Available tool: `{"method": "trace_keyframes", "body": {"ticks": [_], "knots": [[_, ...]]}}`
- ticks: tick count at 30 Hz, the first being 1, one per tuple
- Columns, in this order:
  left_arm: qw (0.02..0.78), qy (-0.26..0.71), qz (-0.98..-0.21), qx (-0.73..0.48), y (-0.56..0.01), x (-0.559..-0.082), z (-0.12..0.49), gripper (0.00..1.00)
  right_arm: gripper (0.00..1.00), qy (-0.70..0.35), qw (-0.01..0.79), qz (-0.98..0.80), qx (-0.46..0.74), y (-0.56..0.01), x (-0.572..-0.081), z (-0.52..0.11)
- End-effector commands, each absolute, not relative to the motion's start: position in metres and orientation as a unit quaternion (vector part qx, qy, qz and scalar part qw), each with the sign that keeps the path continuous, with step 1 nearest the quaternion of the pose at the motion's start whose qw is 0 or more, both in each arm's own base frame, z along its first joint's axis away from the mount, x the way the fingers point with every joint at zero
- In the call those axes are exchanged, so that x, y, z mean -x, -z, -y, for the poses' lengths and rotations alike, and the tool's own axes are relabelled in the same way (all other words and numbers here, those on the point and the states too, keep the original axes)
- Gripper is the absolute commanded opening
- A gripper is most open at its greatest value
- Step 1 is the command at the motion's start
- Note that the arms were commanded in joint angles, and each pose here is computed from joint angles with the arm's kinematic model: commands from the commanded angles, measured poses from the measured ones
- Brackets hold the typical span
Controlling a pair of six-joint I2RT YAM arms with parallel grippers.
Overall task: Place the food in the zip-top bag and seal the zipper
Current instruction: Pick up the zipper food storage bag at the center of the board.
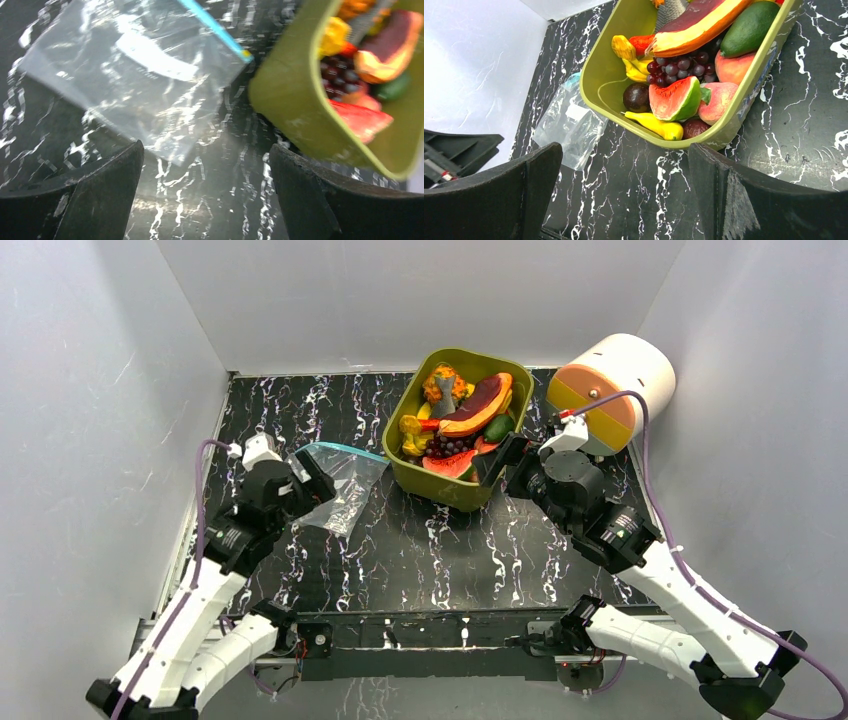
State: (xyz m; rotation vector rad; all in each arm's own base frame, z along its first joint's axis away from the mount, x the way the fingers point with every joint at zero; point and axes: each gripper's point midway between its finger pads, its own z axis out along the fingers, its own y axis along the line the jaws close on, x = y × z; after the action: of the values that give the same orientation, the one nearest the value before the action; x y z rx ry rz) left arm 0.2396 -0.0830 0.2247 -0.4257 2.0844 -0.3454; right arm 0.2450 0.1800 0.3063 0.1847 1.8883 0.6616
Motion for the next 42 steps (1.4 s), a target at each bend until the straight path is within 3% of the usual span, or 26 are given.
{"method": "trace_keyframes", "body": {"ticks": [1,6,12,17,37,39,42], "knots": [[0.437,0.036,-0.847,0.301,-0.198,-0.24,0.044,0.87,0.98,-0.278,0.56,-0.775,-0.099,-0.325,-0.251,-0.175],[0.39,0.007,-0.848,0.36,-0.166,-0.241,0.044,0.67,0.98,-0.283,0.564,-0.77,-0.097,-0.328,-0.251,-0.176],[0.358,0.008,-0.841,0.406,-0.134,-0.247,0.053,0.5,0.98,-0.283,0.552,-0.779,-0.094,-0.32,-0.249,-0.178],[0.339,-0.012,-0.843,0.418,-0.112,-0.25,0.054,0.56,0.98,-0.29,0.55,-0.777,-0.093,-0.322,-0.246,-0.178],[0.31,-0.002,-0.857,0.412,-0.055,-0.253,0.067,0.55,0.98,-0.31,0.541,-0.777,-0.089,-0.32,-0.237,-0.18],[0.306,-0.004,-0.857,0.415,-0.052,-0.252,0.067,0.5,0.98,-0.309,0.54,-0.778,-0.088,-0.32,-0.236,-0.179],[0.3,-0.019,-0.856,0.421,-0.05,-0.248,0.063,0.2,0.98,-0.308,0.538,-0.779,-0.09,-0.317,-0.236,-0.179]]}}
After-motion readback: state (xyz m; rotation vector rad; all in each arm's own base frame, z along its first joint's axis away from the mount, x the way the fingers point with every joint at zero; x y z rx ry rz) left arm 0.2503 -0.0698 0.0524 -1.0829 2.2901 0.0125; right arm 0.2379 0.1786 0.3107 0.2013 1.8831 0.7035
